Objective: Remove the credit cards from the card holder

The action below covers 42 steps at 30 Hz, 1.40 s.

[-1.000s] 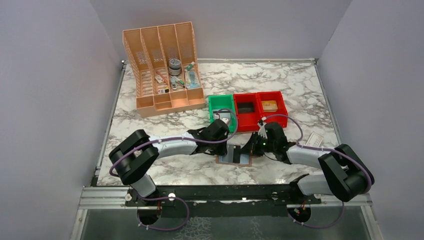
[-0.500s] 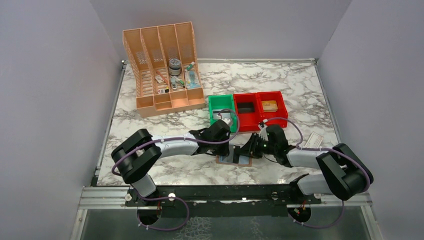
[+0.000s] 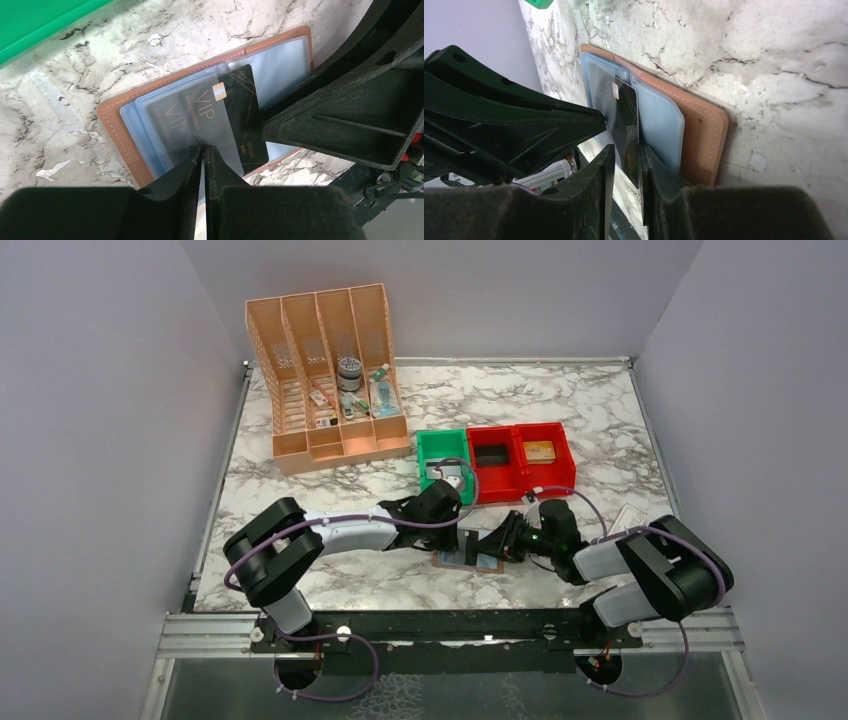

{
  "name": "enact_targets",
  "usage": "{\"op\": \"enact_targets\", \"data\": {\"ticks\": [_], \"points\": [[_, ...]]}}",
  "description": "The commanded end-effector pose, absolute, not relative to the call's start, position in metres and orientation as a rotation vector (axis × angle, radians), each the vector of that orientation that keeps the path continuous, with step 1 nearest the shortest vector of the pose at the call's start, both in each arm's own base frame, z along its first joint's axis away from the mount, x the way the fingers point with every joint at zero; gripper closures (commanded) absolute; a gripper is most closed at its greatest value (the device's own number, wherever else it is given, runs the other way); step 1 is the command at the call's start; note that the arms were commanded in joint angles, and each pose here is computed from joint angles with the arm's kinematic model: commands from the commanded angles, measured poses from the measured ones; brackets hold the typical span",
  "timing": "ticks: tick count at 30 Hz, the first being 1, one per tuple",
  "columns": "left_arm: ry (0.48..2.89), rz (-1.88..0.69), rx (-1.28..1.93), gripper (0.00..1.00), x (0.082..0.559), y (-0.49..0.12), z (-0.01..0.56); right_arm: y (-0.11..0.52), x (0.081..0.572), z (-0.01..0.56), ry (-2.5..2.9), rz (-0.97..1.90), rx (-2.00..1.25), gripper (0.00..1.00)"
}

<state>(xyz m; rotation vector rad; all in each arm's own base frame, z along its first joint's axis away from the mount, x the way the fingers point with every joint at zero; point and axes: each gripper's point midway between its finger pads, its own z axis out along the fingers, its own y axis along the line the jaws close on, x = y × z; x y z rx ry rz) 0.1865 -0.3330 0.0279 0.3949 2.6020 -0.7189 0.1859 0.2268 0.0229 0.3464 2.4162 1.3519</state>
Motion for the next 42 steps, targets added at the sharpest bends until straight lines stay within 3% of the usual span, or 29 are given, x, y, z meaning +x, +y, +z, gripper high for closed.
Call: {"op": "enact_targets", "data": {"ticks": [1, 12, 20, 30, 33, 36, 42], "points": [[2.726, -0.557, 0.412, 0.88, 0.170, -0.305, -0.004, 0.229, 0.173, 0.012, 2.456, 1.392, 0.348, 0.75], [2.740, -0.549, 0.416, 0.89, 0.168, -0.304, -0.008, 0.244, 0.179, 0.044, 2.342, 1.520, 0.163, 0.81], [2.716, -0.591, 0.440, 0.89, 0.169, -0.311, -0.001, 0.248, 0.183, 0.054, 2.319, 1.540, 0.135, 0.91], [2.701, -0.664, 0.463, 0.89, 0.166, -0.320, 0.004, 0.249, 0.186, 0.045, 2.382, 1.534, 0.236, 0.80], [2.699, -0.671, 0.468, 0.89, 0.166, -0.321, 0.004, 0.248, 0.190, 0.043, 2.377, 1.511, 0.253, 0.86], [2.689, -0.656, 0.467, 0.89, 0.168, -0.319, 0.005, 0.252, 0.194, 0.048, 2.355, 1.527, 0.193, 0.97], [2.668, -0.634, 0.453, 0.89, 0.172, -0.316, 0.011, 0.244, 0.198, 0.040, 2.400, 1.401, 0.218, 0.99]]}}
